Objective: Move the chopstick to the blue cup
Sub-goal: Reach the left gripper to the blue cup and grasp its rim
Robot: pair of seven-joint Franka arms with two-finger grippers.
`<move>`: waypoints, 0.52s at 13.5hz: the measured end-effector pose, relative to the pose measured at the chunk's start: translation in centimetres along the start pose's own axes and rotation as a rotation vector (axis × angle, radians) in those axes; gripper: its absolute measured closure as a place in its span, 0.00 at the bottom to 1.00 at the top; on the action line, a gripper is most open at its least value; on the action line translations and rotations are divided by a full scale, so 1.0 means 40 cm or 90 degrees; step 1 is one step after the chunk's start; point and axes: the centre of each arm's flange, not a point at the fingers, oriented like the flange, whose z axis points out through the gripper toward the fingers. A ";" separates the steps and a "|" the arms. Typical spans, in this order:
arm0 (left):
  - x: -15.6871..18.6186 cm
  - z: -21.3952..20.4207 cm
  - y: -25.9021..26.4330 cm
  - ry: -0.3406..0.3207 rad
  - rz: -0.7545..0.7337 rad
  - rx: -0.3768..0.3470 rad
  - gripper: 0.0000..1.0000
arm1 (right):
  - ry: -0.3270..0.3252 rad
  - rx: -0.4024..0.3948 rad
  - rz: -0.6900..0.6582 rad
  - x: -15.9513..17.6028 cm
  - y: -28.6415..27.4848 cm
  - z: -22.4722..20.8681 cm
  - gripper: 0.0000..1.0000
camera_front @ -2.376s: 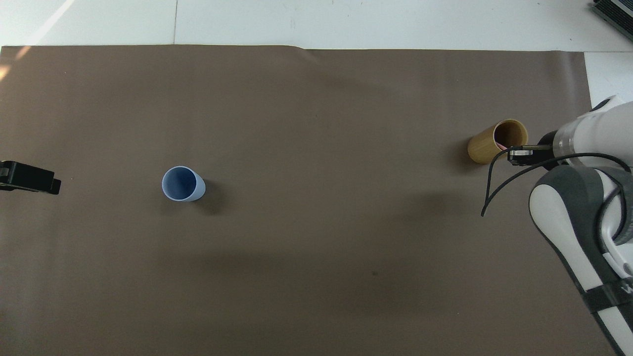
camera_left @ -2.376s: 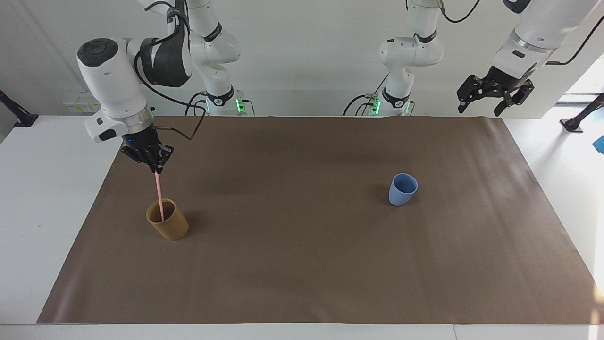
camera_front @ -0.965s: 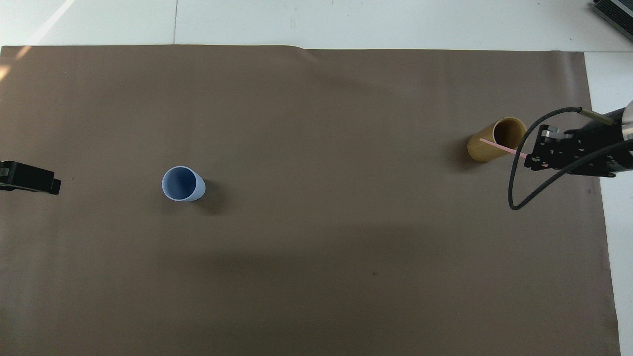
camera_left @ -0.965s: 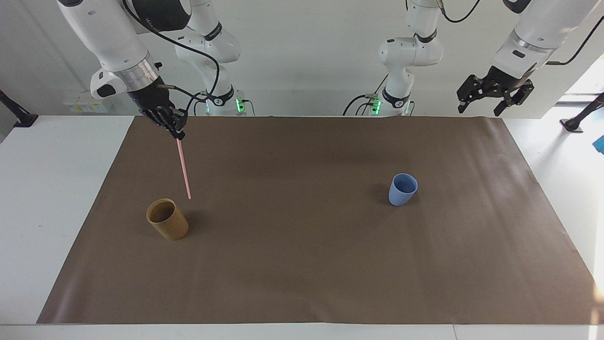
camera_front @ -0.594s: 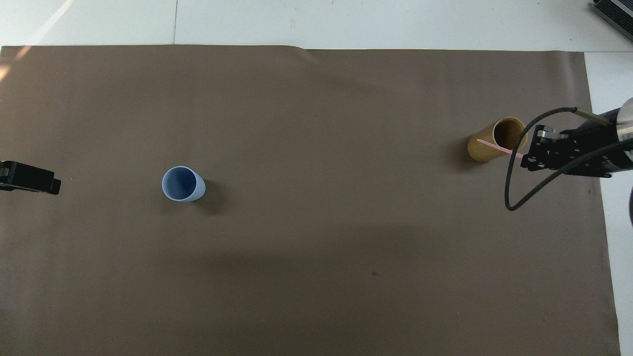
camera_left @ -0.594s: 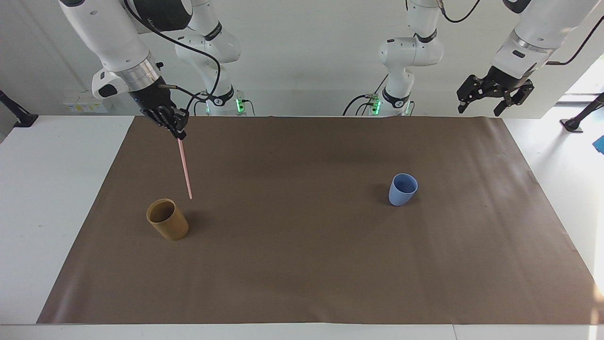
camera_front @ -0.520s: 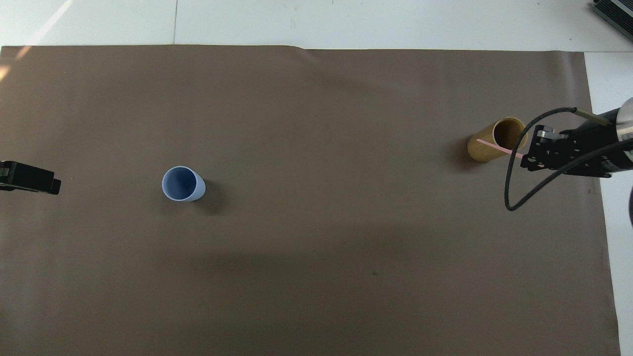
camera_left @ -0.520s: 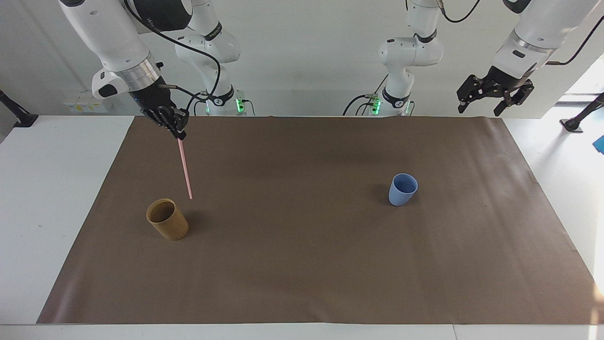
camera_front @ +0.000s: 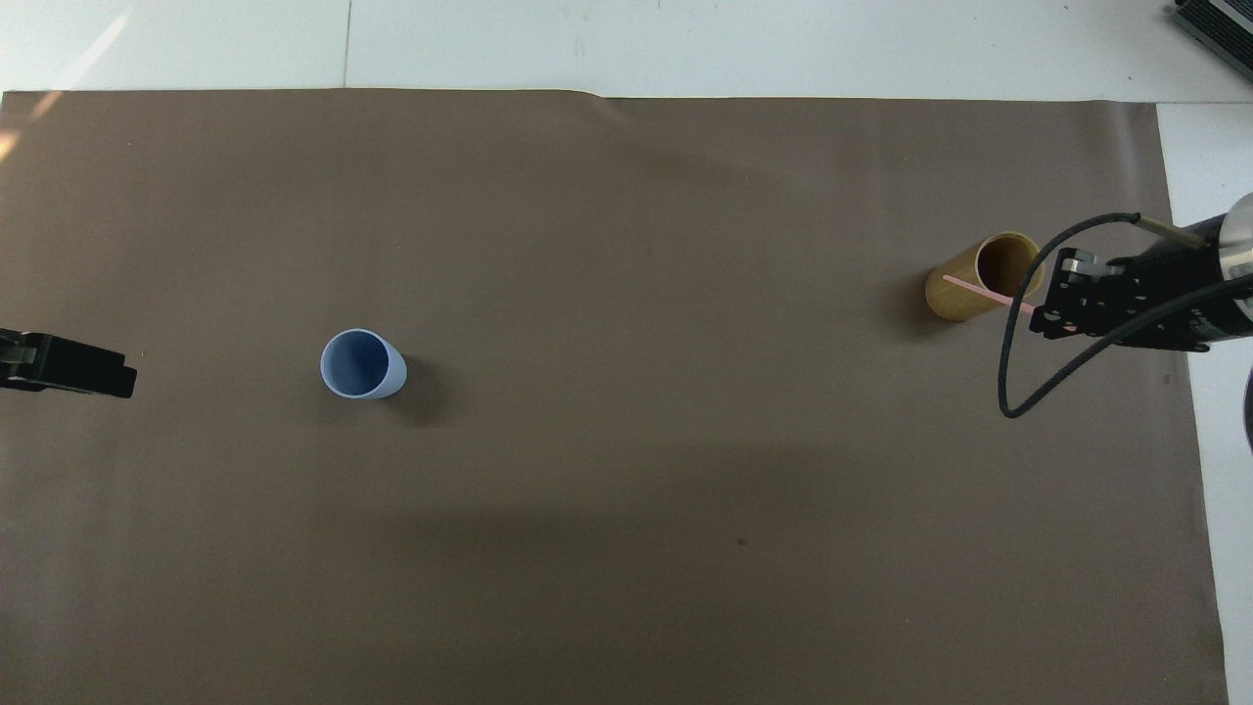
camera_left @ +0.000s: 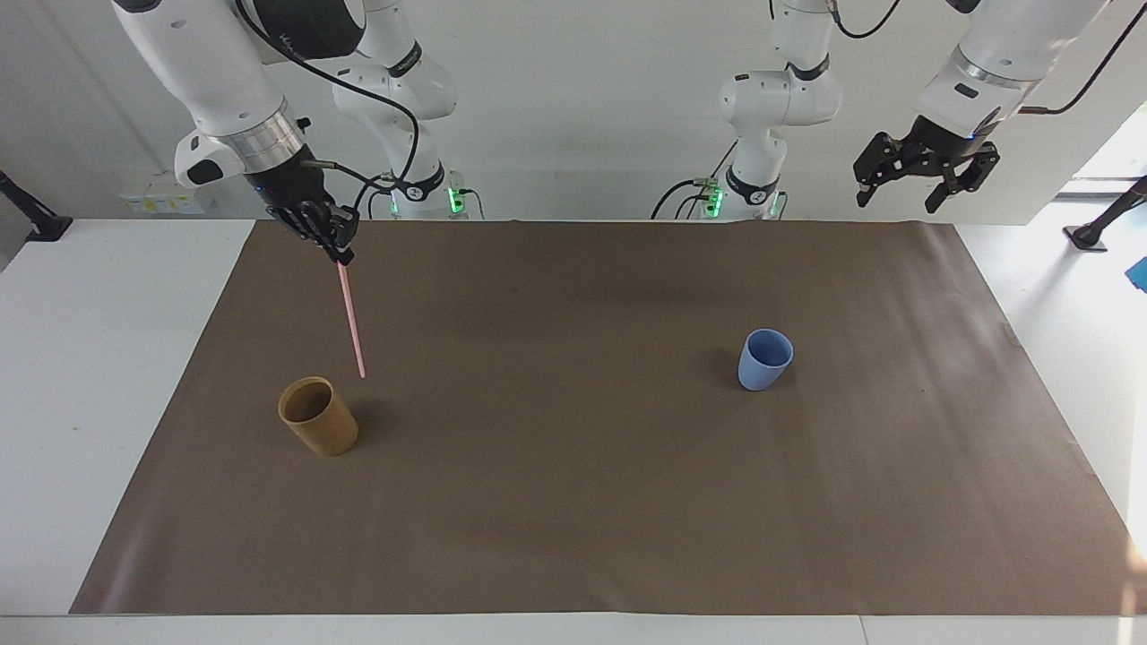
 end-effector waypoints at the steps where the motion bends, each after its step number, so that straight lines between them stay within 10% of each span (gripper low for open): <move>1: 0.018 0.036 0.023 0.008 -0.003 -0.001 0.00 | 0.000 0.000 0.000 0.000 0.000 0.000 0.91; 7: 0.107 0.391 0.117 0.011 -0.025 -0.004 0.00 | 0.000 0.000 0.000 0.000 0.000 0.000 0.91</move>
